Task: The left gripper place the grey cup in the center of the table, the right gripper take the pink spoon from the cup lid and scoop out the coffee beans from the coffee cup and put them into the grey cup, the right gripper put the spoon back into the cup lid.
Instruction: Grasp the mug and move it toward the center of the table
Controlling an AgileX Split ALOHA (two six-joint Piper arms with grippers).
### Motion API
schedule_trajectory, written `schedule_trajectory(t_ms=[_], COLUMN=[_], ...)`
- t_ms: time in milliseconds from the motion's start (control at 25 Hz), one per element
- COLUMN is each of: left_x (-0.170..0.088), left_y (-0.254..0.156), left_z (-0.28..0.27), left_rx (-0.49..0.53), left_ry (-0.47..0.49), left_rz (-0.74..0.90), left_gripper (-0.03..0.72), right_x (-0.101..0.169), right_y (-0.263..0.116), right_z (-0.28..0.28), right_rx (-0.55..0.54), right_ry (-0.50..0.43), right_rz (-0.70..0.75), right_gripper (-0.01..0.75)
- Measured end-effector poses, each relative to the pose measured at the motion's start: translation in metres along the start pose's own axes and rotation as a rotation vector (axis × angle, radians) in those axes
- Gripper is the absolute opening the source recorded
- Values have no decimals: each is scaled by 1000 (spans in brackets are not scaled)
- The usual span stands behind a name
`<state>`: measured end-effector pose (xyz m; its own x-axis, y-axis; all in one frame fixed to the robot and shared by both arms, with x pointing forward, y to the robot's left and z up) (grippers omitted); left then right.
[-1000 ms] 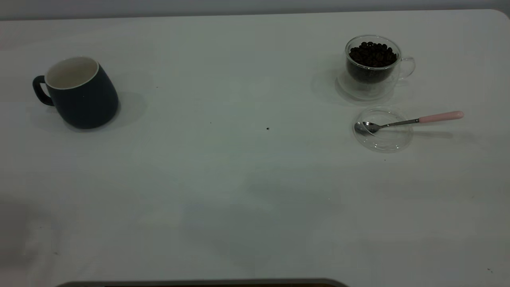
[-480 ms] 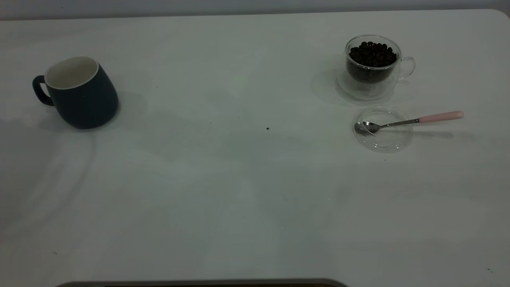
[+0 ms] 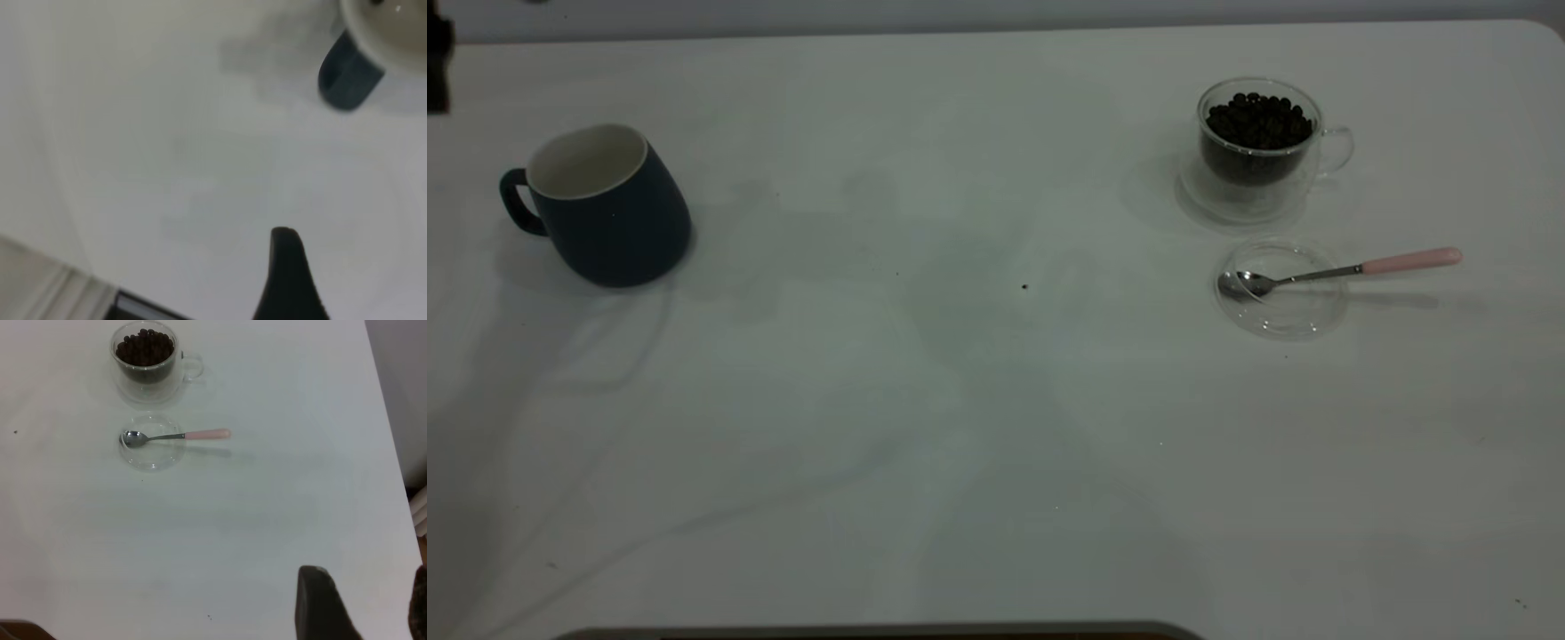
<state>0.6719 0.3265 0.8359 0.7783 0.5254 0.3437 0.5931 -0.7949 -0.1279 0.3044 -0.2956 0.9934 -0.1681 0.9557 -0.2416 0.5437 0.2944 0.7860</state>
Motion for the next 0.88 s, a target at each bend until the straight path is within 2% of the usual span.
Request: schedule_trajectory(t_ms=[240,520,880], left_x=[-7,-9,-40], left_y=[7,18,55], left_z=[34,59,64], left_rx=[15,-11,-44], left_ry=[-4,21,20], left_rz=[137,205,332], left_gripper=[585,585,585], right_x=[0,0,0], right_y=[0,0,0], right_z=[0,0,0], right_rx=[0,0,0], right_ry=[0,0,0], right_rz=[0,0,0], right_gripper=[357,357,357])
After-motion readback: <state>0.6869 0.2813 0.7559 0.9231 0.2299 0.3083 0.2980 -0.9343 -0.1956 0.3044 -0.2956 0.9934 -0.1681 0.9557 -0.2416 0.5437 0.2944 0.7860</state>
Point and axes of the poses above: a point on each arm's last joint axis where the gripper is mounted, z pointing out along that axis toward the gripper, x along the wrist's bending axis when the last joint is at zero, y = z × x, the point moved 8 cm from there along z, pointing out along that axis toward the gripper, and after that the axes turned 15 degrees about -z, right-handed, at the moved point
